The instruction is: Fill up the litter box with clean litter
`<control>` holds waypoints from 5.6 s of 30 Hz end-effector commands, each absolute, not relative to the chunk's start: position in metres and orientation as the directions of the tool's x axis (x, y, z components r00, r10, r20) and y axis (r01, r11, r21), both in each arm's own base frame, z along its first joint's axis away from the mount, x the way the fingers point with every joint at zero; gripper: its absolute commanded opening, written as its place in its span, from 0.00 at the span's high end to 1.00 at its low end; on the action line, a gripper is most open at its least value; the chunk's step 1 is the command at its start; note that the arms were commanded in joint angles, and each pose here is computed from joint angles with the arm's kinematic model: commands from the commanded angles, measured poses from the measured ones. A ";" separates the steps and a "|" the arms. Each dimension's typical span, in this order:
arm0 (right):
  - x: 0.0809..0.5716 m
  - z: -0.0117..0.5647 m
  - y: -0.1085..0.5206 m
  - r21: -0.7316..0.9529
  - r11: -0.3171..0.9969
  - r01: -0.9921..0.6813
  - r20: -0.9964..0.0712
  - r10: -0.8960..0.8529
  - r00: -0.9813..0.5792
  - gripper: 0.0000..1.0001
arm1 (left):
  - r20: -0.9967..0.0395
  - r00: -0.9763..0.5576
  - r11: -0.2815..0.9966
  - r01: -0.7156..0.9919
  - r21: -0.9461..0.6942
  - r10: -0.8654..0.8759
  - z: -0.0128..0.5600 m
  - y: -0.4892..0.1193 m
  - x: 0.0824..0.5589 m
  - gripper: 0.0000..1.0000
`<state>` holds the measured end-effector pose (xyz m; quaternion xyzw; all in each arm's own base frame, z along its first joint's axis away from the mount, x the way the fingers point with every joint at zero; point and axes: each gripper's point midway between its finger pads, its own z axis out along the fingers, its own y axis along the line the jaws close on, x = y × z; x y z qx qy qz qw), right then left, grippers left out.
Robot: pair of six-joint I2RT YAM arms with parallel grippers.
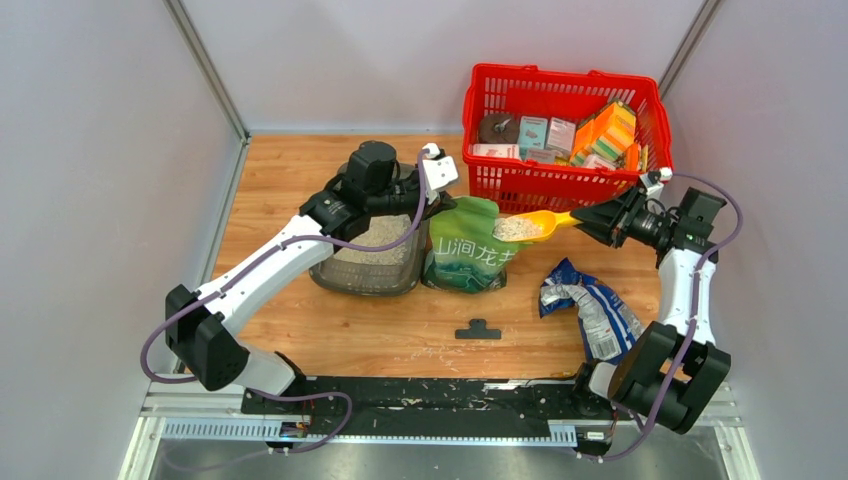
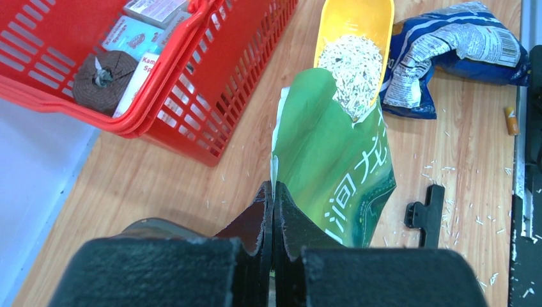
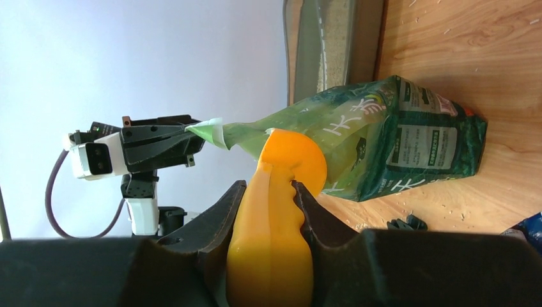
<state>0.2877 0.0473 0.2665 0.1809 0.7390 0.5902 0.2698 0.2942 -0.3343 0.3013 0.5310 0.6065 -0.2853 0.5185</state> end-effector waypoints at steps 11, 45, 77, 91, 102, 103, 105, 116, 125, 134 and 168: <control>0.291 0.294 0.045 0.957 0.239 -0.168 -0.276 0.554 -0.786 1.00 | -0.928 0.254 0.342 0.876 0.340 0.273 0.365 -0.327 0.311 1.00; 0.282 0.322 0.043 0.976 0.145 -0.160 -0.213 0.524 -0.824 1.00 | -0.944 0.136 0.392 0.885 0.253 0.302 0.330 -0.357 0.359 1.00; 0.410 0.353 0.234 0.976 -0.003 -0.216 -0.213 0.173 -0.962 1.00 | -0.896 -0.051 0.790 0.496 0.361 0.441 0.340 -0.134 0.346 0.35; 0.460 0.320 0.327 0.930 0.095 -0.356 -0.366 0.152 -0.918 1.00 | -0.856 -0.019 0.754 0.484 0.444 0.517 0.337 -0.108 0.300 0.35; 0.472 0.277 0.348 0.613 0.490 -0.620 -0.728 0.046 -0.684 1.00 | -0.852 0.044 0.731 0.492 0.473 0.522 0.332 -0.107 0.285 0.35; 0.469 0.276 0.350 0.571 0.507 -0.645 -0.756 0.020 -0.654 1.00 | -0.852 0.043 0.731 0.493 0.473 0.522 0.328 -0.107 0.285 0.35; 0.462 0.269 0.356 0.430 0.566 -0.704 -0.823 -0.075 -0.563 1.00 | -0.855 0.060 0.724 0.505 0.471 0.514 0.328 -0.111 0.284 0.35; 0.450 0.257 0.374 -0.071 0.618 -0.783 -0.906 -0.369 -0.209 1.00 | -0.886 0.074 0.713 0.565 0.416 0.458 0.321 -0.126 0.277 0.35; 0.440 0.287 0.384 -0.139 0.597 -0.790 -0.923 -0.366 -0.115 1.00 | -0.897 0.055 0.738 0.547 0.395 0.439 0.317 -0.127 0.288 0.35; 0.438 0.368 0.350 0.395 0.579 -0.714 -0.900 0.088 -0.427 1.00 | -0.910 0.048 0.780 0.498 0.379 0.412 0.327 -0.121 0.294 0.35; 0.465 0.399 0.169 0.898 0.216 -0.384 -0.427 0.642 -0.637 1.00 | -0.976 -0.208 0.770 0.632 -0.088 0.059 0.395 -0.175 0.294 0.41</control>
